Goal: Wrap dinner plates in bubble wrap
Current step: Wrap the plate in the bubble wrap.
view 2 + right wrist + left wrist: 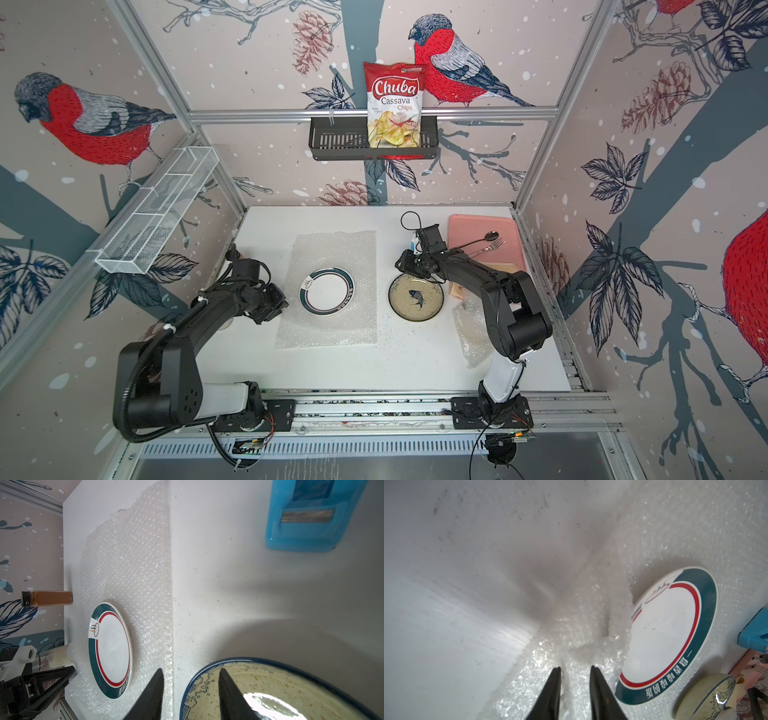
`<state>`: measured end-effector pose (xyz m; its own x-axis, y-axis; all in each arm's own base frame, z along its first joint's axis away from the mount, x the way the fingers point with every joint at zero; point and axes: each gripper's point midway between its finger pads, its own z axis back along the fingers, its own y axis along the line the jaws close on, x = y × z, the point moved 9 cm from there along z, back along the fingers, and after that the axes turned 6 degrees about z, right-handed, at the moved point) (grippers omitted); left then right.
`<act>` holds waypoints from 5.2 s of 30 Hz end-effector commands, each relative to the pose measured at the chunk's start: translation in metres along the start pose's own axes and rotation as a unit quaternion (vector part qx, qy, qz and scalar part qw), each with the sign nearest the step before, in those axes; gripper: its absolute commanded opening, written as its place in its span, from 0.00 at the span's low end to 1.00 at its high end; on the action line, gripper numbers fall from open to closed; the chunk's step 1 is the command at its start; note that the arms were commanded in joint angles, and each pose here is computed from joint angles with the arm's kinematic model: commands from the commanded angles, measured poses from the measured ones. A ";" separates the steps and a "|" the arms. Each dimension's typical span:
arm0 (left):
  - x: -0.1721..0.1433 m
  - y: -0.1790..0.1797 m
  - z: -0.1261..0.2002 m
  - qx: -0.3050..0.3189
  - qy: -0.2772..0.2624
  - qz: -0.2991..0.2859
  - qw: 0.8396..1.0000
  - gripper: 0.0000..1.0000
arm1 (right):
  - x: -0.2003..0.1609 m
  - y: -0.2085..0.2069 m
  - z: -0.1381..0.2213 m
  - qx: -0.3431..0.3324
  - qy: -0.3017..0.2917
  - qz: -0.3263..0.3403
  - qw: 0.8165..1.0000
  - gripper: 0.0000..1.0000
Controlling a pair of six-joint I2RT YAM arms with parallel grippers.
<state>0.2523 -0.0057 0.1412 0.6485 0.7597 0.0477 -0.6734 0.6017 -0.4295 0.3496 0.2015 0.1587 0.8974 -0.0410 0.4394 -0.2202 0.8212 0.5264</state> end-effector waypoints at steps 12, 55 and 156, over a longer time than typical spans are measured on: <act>0.006 -0.037 -0.002 -0.124 0.059 0.031 0.990 0.00 | 0.000 0.009 -0.005 0.013 0.005 0.010 1.000 0.44; -0.009 -0.067 -0.099 -0.086 0.115 0.000 0.990 0.69 | -0.136 0.090 -0.028 0.019 0.192 0.126 0.973 0.54; -0.019 -0.078 -0.097 -0.075 0.077 -0.055 0.993 0.57 | -0.026 0.137 -0.141 0.298 0.131 -0.103 0.940 0.53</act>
<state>0.3342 -0.1022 0.1058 0.8080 0.5856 -0.0647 -0.4578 0.5550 -0.6945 0.3534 0.3936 0.1039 0.9936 0.0066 0.1129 -0.1064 0.3921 0.9138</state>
